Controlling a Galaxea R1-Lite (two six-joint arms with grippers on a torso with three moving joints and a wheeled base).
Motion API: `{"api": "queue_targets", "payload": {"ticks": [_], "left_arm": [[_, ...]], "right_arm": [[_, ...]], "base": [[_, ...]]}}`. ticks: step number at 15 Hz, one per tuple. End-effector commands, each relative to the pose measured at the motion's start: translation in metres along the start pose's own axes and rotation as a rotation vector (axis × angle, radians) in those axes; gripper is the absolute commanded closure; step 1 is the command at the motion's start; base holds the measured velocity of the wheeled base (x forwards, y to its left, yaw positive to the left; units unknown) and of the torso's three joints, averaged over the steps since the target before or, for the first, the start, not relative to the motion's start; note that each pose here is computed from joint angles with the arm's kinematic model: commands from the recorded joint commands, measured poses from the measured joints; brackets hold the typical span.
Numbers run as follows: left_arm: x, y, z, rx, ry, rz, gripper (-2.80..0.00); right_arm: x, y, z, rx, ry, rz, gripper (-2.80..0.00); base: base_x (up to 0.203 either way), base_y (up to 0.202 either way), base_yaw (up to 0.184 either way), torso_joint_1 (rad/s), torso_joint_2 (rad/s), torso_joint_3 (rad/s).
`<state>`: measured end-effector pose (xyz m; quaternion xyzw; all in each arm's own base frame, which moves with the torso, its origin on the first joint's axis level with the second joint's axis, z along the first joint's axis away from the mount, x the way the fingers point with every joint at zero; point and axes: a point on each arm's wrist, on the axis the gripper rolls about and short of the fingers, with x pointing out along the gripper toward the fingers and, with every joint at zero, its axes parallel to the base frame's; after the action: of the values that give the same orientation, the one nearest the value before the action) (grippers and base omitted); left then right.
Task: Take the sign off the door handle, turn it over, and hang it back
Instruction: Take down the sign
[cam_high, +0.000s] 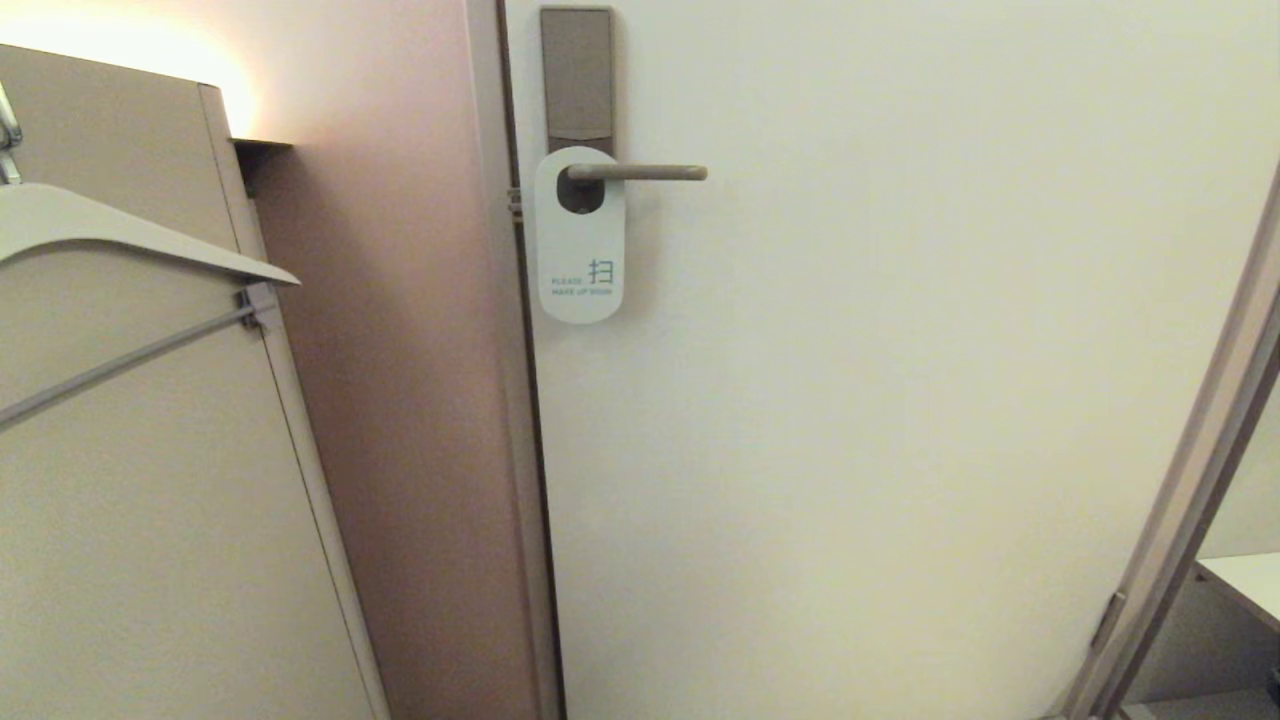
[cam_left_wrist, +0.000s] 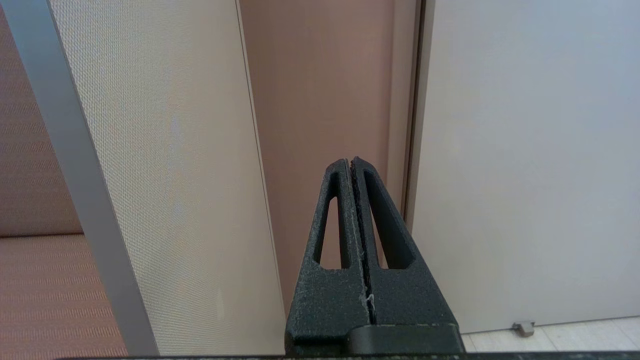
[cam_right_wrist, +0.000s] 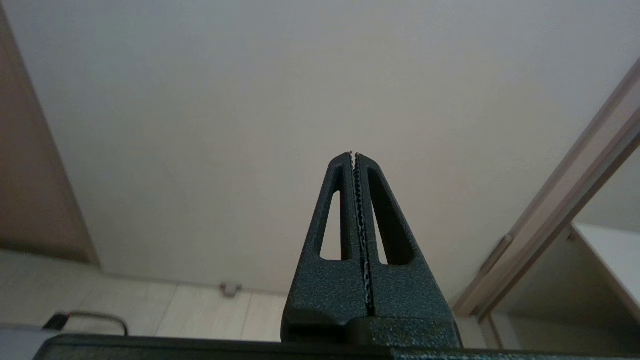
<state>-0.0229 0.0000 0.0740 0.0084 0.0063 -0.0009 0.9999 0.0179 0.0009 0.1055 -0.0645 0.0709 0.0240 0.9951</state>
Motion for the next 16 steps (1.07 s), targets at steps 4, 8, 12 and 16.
{"api": "queue_targets", "payload": {"ticks": [4,8,12,16], "left_arm": [[0.000,0.000,0.000,0.000,0.001,0.000,0.00],[0.000,0.000,0.000,0.000,0.001,0.000,0.00],[0.000,0.000,0.000,0.000,0.002,0.000,0.00],[0.000,0.000,0.000,0.000,0.002,0.000,0.00]], "right_arm": [[-0.020,0.004,-0.020,0.002,-0.021,-0.008,0.00],[-0.027,0.005,-0.030,0.038,-0.047,-0.004,0.00],[-0.034,0.006,-0.035,0.058,-0.111,-0.022,0.00],[-0.036,0.006,-0.036,0.065,-0.137,-0.023,0.00]], "base": [[0.000,0.000,0.000,0.000,0.00,0.000],[0.000,0.000,0.000,0.000,0.00,0.000],[0.000,0.000,0.000,0.000,0.00,0.000],[0.000,0.000,0.000,0.000,0.00,0.000]]}}
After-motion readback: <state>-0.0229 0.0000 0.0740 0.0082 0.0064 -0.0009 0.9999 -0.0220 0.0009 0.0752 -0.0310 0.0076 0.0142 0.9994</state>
